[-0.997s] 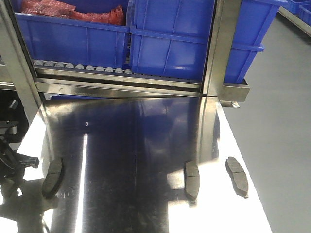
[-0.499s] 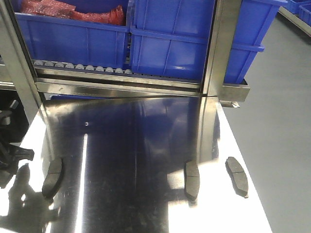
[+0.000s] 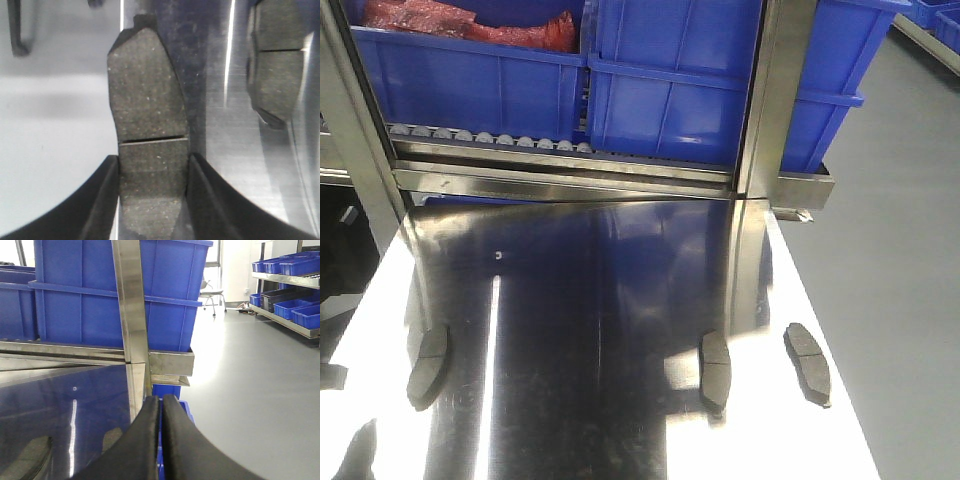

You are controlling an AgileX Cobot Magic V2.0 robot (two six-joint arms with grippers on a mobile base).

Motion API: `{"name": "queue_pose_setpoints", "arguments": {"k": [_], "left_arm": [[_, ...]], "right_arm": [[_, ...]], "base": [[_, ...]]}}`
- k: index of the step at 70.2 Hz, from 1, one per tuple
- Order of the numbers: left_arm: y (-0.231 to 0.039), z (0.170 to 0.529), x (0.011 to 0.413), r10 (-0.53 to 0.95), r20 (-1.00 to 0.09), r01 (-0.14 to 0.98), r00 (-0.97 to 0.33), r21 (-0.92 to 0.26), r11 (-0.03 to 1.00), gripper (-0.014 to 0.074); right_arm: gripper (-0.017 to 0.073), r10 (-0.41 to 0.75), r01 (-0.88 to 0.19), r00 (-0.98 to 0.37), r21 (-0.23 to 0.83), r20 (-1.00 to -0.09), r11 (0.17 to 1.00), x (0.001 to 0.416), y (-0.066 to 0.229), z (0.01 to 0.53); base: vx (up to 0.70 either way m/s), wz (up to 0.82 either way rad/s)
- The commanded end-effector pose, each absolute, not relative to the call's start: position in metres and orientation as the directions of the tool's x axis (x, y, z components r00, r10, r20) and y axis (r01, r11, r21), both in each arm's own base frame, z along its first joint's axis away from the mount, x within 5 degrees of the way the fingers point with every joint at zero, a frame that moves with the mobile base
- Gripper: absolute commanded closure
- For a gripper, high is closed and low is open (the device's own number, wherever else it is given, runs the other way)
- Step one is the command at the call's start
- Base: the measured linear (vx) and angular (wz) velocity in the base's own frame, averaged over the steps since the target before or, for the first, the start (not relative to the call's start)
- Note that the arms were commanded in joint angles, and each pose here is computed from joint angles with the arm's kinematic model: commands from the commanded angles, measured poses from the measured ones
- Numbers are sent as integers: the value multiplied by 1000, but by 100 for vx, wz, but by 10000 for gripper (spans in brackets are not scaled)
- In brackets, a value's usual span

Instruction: Move and align brake pads A on conveyor

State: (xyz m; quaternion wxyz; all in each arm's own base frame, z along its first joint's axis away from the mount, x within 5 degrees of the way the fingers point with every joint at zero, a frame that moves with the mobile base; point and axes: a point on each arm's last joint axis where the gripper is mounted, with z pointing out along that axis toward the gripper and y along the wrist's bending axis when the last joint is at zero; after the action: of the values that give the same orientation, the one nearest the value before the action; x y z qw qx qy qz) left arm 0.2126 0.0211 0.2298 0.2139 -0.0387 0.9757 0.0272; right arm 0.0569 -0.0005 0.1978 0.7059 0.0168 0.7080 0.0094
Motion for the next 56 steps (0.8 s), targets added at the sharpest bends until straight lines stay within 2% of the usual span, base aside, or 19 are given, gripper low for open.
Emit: {"name": "queue_pose_setpoints", "arguments": {"k": [1,12,34,43,56], "left_arm": [[20,255,207,-55,-578,-91,-814,32,995,402],[19,277,191,-46,-684,-93,-728,32,995,402],[17,304,167,-36,-785,-97,-618,31,995,402],[16,310,160,-34,-806,-98,-591,30,995,402],[16,307,158,-37,-786,-99,-617,31,995,402]], "right_arm": [[563,29,12,74,30,-997,999,56,-1,203],[563,29,12,74,30,-997,999,56,-1,203],[563,29,12,74,30,-997,999,56,-1,203],[563,29,12,74,30,-997,999,56,-1,203],[563,29,12,74,30,-997,999,56,-1,203]], "base": [[0,0],[0,0],[0,0],[0,0],[0,0]]}}
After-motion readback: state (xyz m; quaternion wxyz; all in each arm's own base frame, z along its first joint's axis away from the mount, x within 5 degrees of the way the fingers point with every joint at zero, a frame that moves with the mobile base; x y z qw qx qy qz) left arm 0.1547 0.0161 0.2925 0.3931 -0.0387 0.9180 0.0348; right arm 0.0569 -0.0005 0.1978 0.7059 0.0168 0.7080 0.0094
